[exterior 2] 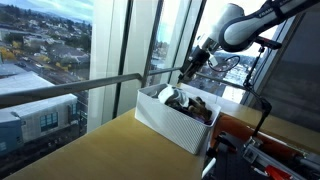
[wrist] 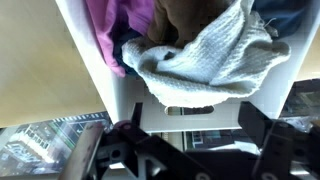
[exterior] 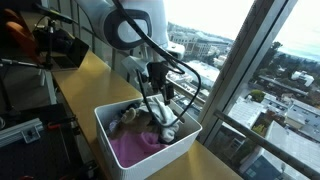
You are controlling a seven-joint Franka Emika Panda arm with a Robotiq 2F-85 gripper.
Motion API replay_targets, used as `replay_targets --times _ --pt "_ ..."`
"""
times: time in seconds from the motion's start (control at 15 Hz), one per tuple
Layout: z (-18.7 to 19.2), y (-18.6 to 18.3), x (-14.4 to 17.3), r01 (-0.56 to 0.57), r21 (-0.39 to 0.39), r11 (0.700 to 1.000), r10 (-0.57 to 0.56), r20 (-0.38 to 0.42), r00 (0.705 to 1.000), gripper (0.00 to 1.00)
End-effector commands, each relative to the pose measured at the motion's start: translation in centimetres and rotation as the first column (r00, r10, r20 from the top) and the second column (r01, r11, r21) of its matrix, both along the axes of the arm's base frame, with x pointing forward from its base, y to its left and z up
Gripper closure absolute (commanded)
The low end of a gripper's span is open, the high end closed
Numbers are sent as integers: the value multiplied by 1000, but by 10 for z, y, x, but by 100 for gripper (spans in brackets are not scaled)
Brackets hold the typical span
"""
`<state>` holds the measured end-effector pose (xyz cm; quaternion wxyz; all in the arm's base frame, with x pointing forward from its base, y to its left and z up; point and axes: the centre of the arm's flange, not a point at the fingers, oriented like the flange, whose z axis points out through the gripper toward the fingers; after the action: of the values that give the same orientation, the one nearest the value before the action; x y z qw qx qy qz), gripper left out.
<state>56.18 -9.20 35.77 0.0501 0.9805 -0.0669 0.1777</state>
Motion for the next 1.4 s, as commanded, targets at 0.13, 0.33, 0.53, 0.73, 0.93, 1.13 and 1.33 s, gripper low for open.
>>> replay_targets --times 0.13,0.33,0.53,0.73,0.93,1.13,1.33 --pt "84 45 -15 -62 32 998 59 72 996 0" --pt "130 81 -41 -108 39 993 105 76 992 0" --pt "164 111 -62 -165 64 984 161 60 985 0" --pt "176 137 -78 -194 87 977 192 28 981 0" --pt "181 144 -83 -151 85 985 150 13 989 0" --pt "176 143 -77 -167 80 983 165 20 986 0" --pt "175 142 -77 -163 80 983 162 19 987 0"
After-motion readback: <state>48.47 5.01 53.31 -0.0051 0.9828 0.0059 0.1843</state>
